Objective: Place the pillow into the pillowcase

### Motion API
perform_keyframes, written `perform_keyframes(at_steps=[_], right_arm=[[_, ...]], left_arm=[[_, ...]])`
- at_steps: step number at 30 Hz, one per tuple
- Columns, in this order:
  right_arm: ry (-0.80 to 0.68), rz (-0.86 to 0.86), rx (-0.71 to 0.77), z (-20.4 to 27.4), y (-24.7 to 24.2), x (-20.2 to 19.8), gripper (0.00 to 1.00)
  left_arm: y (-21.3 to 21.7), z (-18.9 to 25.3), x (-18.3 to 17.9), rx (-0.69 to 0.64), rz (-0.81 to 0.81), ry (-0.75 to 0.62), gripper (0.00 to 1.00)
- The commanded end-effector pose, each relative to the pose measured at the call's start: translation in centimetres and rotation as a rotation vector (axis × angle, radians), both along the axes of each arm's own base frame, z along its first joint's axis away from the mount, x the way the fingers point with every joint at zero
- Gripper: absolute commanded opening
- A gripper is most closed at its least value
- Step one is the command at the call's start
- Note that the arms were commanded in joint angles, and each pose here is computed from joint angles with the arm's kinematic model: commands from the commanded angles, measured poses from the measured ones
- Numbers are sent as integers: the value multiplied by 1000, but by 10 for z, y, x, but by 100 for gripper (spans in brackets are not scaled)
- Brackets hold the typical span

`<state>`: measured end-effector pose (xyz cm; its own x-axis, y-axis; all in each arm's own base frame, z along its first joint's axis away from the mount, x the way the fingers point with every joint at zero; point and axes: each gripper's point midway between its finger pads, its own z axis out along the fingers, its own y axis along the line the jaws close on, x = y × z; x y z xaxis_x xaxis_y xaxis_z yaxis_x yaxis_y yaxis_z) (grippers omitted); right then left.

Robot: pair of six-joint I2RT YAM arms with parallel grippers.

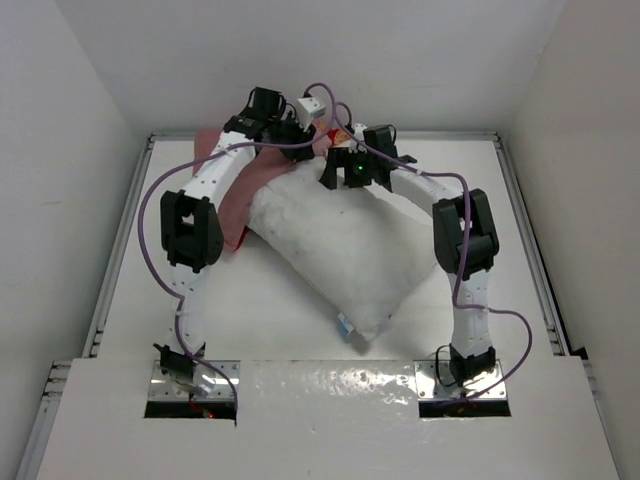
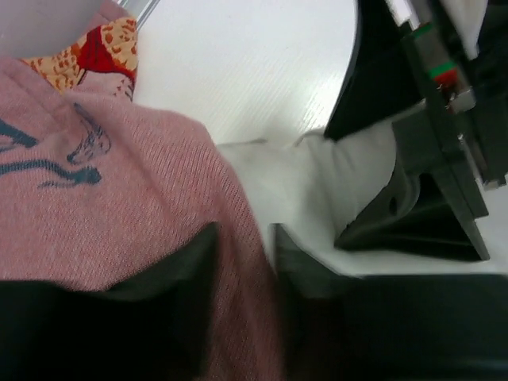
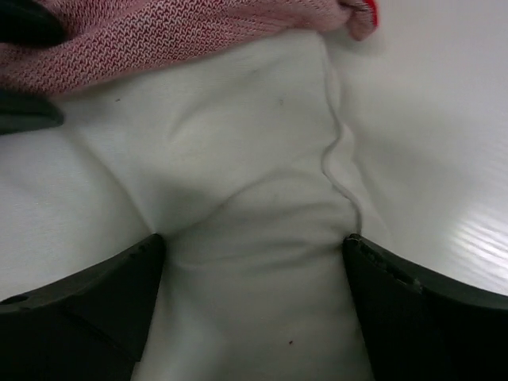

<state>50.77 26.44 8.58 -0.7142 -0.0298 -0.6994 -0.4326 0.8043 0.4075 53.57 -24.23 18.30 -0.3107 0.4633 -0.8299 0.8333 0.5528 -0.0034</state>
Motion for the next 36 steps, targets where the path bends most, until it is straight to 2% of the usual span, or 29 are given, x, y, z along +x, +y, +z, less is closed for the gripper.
perform_keyframes(at_steps=[1, 2, 4, 5, 7, 8, 10, 11, 12, 13, 14, 15, 16, 17, 18, 19, 22, 23, 26, 27, 28, 31, 32, 33, 34, 35, 36], right_arm=[[57, 163, 180, 13, 41, -28, 90], [56, 204, 196, 13, 48, -36, 74], [58, 273, 212, 16, 66, -60, 54], [34, 293, 223, 23, 74, -64, 33], [0, 313, 230, 38, 91, -82, 1], [-50, 306, 247, 50, 98, -83, 0], [-134, 223, 254, 66, 98, -91, 0], [-231, 161, 346, 98, 102, -82, 0], [-272, 100, 376, 108, 96, -80, 0], [-388, -43, 425, 131, 77, -70, 0], [-409, -124, 499, 147, 68, -68, 0], [-433, -169, 530, 151, 60, -69, 0], [-513, -189, 598, 180, 57, -67, 0], [-537, -228, 609, 188, 53, -61, 0], [-546, -246, 626, 196, 56, -56, 0], [-557, -295, 621, 196, 51, -49, 0], [-533, -624, 653, 173, 10, -26, 0], [-541, -825, 625, 157, -22, -17, 0], [-477, -1119, 539, 116, -66, -11, 0], [-501, -1201, 514, 123, -79, -7, 0], [-476, -1218, 415, 106, -82, -7, 0], [-466, -1134, 327, 102, -72, -3, 0], [-464, -1082, 297, 99, -67, -5, 4], [-461, -980, 235, 95, -58, -8, 17], [-455, -947, 204, 93, -56, -11, 51], [-454, -918, 178, 97, -57, -17, 67], [-462, -859, 86, 94, -59, -23, 80]], left_arm=[[-7, 15, 6, -42, 0, -46, 23], [-13, 20, 1, -84, -20, -28, 1], [-22, 35, -5, -142, -52, -24, 0], [-34, 50, -21, -222, -143, 3, 0], [-45, 87, -46, -309, -256, 0, 0], [-52, 100, -63, -356, -327, 18, 0], [-53, 114, -81, -373, -370, 46, 0], [-52, 117, -86, -364, -392, 35, 0], [-47, 112, -96, -340, -392, 75, 0], [-45, 108, -99, -297, -373, 74, 0], [-42, 103, -103, -240, -413, 20, 0], [-38, 94, -119, -204, -433, 69, 0], [-42, 89, -129, -174, -506, 30, 0], [-39, 80, -150, -161, -542, 100, 0], [-43, 80, -163, -157, -621, 65, 0], [-42, 77, -173, -154, -622, 113, 0], [-43, 70, -192, -185, -653, 171, 0], [-42, 73, -196, -188, -656, 167, 0], [-42, 72, -201, -185, -657, 179, 0], [-41, 73, -202, -176, -656, 174, 0], [-39, 67, -201, -154, -647, 178, 0], [-32, 51, -197, -95, -624, 194, 0], [-30, 47, -196, -86, -615, 207, 22], [-29, 45, -196, -86, -600, 226, 33], [-29, 47, -197, -93, -593, 235, 46], [-26, 52, -196, -104, -580, 235, 61], [-24, 61, -193, -118, -558, 235, 67]])
